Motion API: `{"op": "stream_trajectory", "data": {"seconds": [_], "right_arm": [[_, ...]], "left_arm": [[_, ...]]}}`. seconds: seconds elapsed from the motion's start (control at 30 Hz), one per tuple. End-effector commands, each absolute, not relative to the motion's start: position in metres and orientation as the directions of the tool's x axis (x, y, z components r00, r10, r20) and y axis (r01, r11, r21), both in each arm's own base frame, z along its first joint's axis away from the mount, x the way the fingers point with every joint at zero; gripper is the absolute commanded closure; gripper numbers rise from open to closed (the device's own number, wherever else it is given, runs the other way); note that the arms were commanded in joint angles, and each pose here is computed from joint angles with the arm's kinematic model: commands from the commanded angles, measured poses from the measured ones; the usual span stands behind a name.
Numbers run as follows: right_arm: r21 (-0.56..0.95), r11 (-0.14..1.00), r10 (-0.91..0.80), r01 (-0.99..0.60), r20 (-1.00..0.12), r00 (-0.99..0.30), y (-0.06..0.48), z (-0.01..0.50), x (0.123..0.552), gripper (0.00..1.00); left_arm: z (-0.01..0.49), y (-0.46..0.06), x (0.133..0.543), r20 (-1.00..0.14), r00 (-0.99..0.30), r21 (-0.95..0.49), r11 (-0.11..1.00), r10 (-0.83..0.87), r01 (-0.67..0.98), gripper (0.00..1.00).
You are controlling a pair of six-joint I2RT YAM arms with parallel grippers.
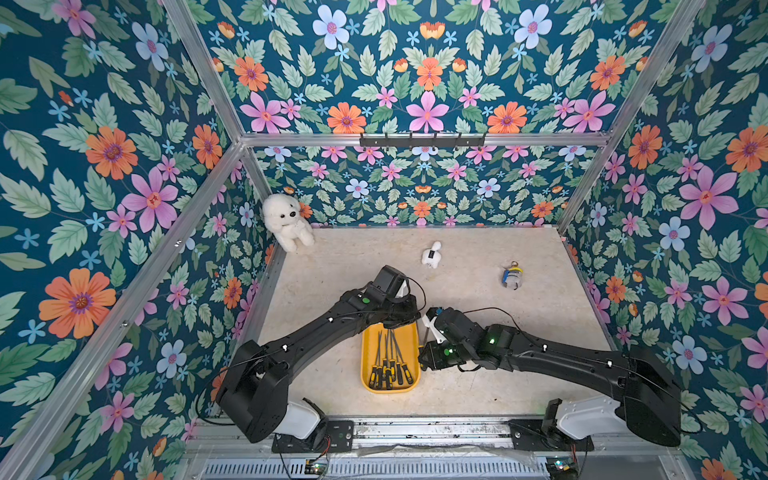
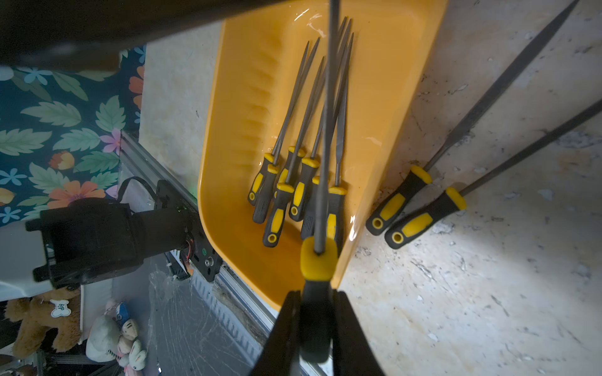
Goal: Put the file tool into the storage box
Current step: Pick up the file tool from the center of the board, then place the file tool in the storage box.
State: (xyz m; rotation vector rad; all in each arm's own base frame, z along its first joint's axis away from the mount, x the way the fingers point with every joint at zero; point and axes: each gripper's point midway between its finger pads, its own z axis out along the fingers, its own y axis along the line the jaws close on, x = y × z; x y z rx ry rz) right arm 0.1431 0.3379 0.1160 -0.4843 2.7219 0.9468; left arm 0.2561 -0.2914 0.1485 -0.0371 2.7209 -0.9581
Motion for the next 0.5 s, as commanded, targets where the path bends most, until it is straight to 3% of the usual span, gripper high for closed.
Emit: {"op": "stream_trajectory", "data": {"seconds": [0.0, 0.07, 0.2, 0.43, 0.47], "right_arm": [[0.586, 0.709, -0.246, -0.392, -0.316, -0.916, 0.344, 0.123, 0.14, 0.82], [0.582, 0.713, -0.239, -0.39, -0.322, -0.916, 0.343, 0.125, 0.142, 0.74], [0.568, 0.728, -0.23, -0.384, -0.326, -0.917, 0.339, 0.128, 0.145, 0.41], [0.551, 0.806, -0.075, -0.214, -0.264, -0.962, 0.292, 0.131, 0.173, 0.3], [0.536, 0.828, -0.037, -0.165, -0.241, -0.97, 0.278, 0.126, 0.178, 0.23]], "left_arm": [[0.155, -0.293, 0.263, -0.269, -0.958, -0.611, 0.786, -0.094, 0.095, 1.0], [0.154, -0.289, 0.262, -0.277, -0.957, -0.59, 0.801, -0.082, 0.102, 1.0], [0.15, -0.271, 0.264, -0.273, -0.959, -0.553, 0.828, -0.075, 0.093, 1.0], [0.141, -0.21, 0.276, -0.296, -0.952, -0.418, 0.907, -0.076, 0.057, 1.0], [0.138, -0.207, 0.276, -0.295, -0.953, -0.406, 0.912, -0.071, 0.058, 1.0]]}}
